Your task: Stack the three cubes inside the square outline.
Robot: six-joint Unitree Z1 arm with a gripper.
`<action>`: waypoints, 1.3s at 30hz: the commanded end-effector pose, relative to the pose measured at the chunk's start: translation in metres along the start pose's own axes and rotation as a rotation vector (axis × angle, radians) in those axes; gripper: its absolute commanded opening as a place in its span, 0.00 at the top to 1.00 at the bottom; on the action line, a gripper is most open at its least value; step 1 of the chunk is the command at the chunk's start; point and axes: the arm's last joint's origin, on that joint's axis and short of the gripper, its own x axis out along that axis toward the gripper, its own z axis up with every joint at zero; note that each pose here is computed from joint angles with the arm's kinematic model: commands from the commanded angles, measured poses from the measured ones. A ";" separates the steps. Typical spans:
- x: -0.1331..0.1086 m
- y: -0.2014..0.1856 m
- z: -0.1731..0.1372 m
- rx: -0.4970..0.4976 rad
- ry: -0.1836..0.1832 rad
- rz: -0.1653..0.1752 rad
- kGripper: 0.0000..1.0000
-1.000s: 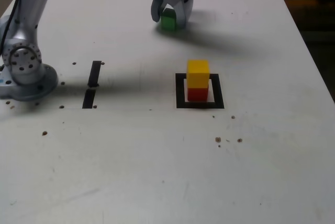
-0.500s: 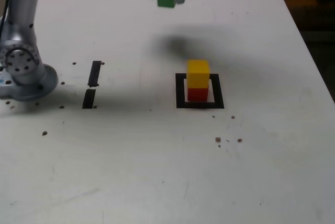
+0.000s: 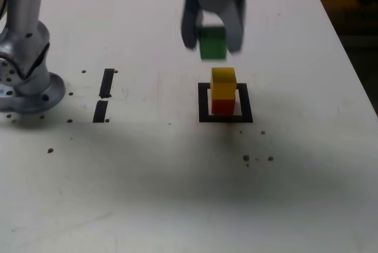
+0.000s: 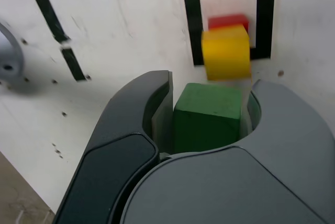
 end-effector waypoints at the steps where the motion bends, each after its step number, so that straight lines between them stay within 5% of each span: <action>1: 0.005 -0.001 0.007 -0.080 0.025 -0.005 0.72; 7: 0.020 -0.002 0.020 -0.103 0.072 -0.006 0.72; 18: 0.029 0.004 0.025 -0.124 0.099 0.016 0.71; 24: 0.029 0.011 0.026 -0.135 0.097 0.043 0.71; 39: 0.030 0.014 0.028 -0.143 0.094 0.042 0.70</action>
